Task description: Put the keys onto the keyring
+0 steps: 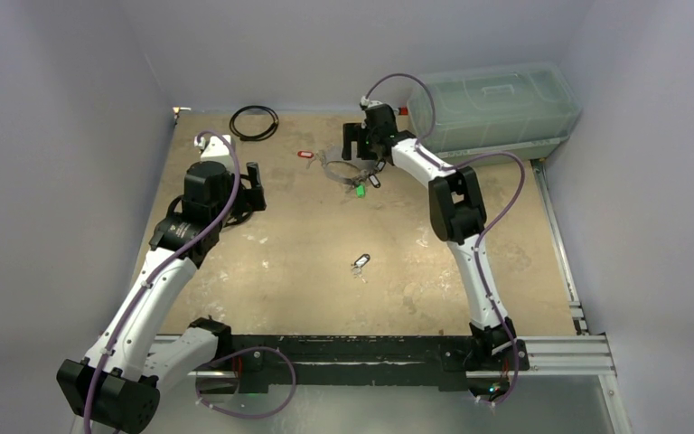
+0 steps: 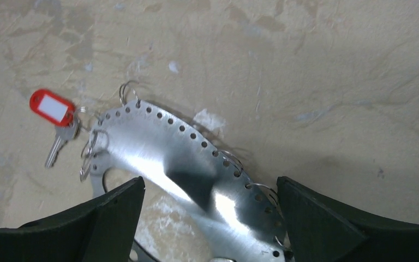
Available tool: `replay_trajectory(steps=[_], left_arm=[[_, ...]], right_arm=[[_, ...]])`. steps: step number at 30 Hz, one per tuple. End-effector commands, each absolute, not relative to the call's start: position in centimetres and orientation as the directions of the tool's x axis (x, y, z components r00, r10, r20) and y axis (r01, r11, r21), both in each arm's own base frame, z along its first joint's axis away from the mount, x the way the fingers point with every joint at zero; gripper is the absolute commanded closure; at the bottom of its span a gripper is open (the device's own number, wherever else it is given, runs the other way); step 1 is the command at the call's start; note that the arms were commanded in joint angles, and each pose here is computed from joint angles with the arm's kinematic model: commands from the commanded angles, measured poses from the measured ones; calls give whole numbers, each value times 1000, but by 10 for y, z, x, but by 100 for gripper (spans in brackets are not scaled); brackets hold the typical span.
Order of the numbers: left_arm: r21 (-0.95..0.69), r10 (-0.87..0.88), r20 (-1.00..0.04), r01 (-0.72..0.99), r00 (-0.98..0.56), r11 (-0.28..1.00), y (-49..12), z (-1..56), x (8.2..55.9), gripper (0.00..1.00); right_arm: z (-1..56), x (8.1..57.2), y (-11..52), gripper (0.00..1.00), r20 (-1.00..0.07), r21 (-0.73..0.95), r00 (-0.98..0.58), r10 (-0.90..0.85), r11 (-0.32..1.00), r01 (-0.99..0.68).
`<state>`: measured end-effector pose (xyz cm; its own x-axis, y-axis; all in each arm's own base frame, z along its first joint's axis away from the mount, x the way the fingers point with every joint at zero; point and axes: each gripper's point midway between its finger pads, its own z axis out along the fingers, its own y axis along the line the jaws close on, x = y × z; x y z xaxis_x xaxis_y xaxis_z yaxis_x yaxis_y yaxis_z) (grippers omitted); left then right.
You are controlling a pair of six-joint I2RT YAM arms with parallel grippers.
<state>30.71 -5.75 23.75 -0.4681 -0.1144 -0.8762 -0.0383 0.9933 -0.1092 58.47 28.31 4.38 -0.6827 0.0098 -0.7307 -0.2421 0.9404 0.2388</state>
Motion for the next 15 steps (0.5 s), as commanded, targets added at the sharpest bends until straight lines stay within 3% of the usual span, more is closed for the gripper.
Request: replay_trajectory(steps=[1, 15], left_arm=[[-117, -117, -893, -28, -435, 993, -58, 246, 312, 10], [-117, -115, -887, -23, -447, 993, -60, 242, 313, 10]], right_arm=[[63, 560, 290, 7, -692, 318, -722, 11, 902, -291], [61, 499, 295, 22, -620, 397, -784, 1, 862, -314]])
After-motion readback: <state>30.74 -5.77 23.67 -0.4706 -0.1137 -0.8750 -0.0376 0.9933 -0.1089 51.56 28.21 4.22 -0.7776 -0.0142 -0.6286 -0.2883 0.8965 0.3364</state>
